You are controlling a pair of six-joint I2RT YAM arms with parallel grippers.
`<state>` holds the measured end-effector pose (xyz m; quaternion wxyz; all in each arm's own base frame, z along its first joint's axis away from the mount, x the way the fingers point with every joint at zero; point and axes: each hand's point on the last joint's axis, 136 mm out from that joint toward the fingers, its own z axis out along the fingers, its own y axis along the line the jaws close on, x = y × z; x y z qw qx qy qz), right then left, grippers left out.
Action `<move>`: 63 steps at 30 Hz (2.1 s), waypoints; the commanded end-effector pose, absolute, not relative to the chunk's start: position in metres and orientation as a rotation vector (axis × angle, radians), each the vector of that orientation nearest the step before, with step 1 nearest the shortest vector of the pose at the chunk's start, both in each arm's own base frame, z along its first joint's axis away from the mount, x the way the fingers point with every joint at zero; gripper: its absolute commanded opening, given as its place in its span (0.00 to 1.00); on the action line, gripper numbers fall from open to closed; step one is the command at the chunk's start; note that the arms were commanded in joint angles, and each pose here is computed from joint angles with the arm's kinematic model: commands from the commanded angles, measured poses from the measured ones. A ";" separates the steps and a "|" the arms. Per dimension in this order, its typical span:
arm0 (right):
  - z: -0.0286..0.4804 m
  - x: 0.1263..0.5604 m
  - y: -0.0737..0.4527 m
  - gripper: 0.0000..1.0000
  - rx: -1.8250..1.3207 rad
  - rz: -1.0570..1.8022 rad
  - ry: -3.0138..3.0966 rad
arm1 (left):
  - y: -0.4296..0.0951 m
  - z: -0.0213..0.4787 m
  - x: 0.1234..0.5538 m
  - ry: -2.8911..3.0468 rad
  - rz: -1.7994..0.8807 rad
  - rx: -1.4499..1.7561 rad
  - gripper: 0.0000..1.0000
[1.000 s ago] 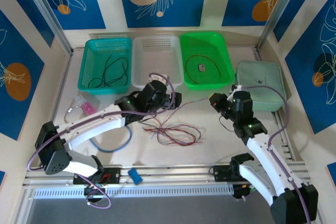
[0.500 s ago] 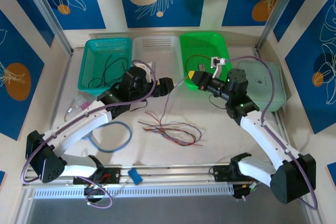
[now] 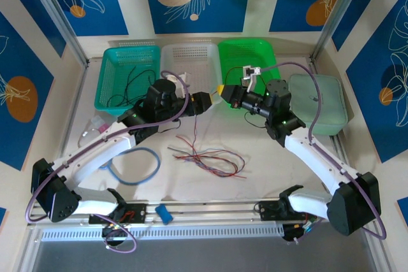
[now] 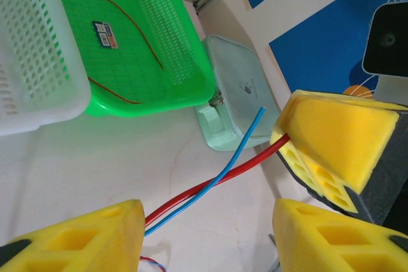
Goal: Untangle the cables
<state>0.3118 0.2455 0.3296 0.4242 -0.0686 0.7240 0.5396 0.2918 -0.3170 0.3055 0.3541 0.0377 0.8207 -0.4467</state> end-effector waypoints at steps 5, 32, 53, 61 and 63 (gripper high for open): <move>0.351 0.308 0.253 0.00 -0.250 1.365 1.749 | -0.311 0.342 0.300 2.014 -1.183 0.083 0.53; 0.354 0.303 0.259 0.00 -0.266 1.383 1.758 | -0.325 0.350 0.313 2.003 -1.258 0.100 0.33; 0.350 0.303 0.259 0.00 -0.257 1.385 1.772 | -0.319 0.349 0.315 1.993 -1.227 0.071 0.00; 0.342 0.303 0.258 0.24 -0.236 1.400 1.799 | -0.317 0.351 0.315 1.991 -1.227 0.063 0.00; 0.342 0.303 0.259 0.25 -0.236 1.403 1.802 | -0.317 0.350 0.315 1.993 -1.227 0.064 0.00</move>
